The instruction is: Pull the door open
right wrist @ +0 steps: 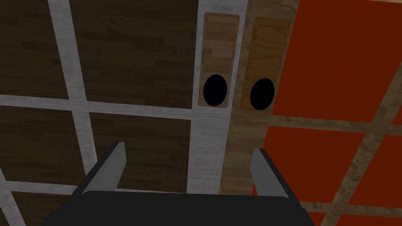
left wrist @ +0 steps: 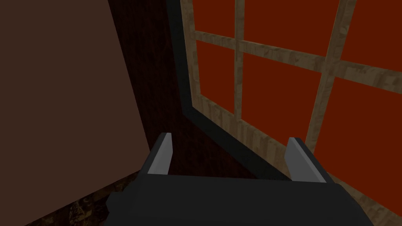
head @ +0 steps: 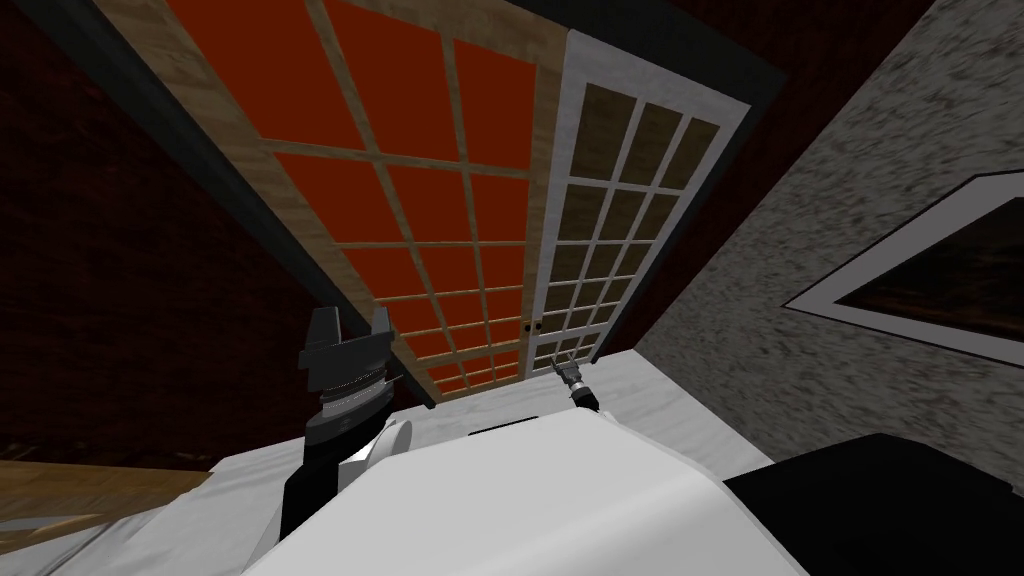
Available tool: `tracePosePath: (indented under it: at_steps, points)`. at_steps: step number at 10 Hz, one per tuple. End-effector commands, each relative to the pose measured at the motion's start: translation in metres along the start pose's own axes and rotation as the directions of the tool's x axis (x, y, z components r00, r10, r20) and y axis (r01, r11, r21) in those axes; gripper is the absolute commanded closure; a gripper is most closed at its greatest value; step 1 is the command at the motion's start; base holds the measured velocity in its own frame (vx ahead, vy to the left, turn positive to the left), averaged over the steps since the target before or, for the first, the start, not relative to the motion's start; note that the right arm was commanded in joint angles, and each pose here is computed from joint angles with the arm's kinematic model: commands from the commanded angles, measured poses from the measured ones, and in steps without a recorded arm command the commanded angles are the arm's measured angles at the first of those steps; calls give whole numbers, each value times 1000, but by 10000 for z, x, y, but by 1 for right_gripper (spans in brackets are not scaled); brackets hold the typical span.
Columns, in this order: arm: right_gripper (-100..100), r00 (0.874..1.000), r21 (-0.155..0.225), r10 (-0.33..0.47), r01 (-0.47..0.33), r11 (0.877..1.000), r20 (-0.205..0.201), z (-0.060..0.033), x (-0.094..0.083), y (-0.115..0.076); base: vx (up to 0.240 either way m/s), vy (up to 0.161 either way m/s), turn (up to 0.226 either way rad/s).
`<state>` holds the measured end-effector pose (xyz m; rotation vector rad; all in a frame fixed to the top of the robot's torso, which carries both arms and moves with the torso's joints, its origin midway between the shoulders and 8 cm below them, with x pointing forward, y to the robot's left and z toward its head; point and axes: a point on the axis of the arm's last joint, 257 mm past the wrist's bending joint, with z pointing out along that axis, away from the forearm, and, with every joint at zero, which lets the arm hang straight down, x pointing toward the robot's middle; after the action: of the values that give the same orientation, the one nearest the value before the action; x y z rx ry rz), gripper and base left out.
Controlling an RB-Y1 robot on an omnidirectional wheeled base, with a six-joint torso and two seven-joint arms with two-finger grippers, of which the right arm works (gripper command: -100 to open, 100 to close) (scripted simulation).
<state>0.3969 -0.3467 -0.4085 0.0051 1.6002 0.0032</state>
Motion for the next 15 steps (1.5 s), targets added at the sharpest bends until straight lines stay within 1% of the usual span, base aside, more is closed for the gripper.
tracePosePath:
  at_steps: [1,5,6,7,8,9,10,11,12,13,14,15]
  points:
    - [-100,1000,29,-3,4,1000,-24,-103,91,-109,-179,-43,-15]
    - [-100,996,119,-12,23,993,-92,-437,326,-479,-180,-53,-5]
    - [-100,996,119,-12,23,993,-92,-437,326,-479,-122,-35,-5]
    - [-100,993,160,-14,33,987,-120,-589,416,-638,-130,-39,16]
    - [-100,993,160,-14,33,987,-120,-589,416,-638,-114,-37,4]
    - [-100,990,185,-15,41,982,-138,-685,467,-736,-106,-34,21]
    - [-100,987,215,-16,50,975,-158,-802,527,-852,-160,-42,32]
    - [-100,986,217,-11,48,975,-165,-824,558,-848,-118,-42,8]
    - [-100,987,215,-16,50,975,-158,-802,527,-852,-46,-29,-5]
    - [-100,982,264,-15,66,962,-189,-986,612,-1031,-112,-44,61]
    - [-100,979,290,-14,74,954,-204,-1080,652,-1124,-170,-48,92]
    - [-100,979,290,-14,74,954,-204,-1080,652,-1124,-115,-44,20]
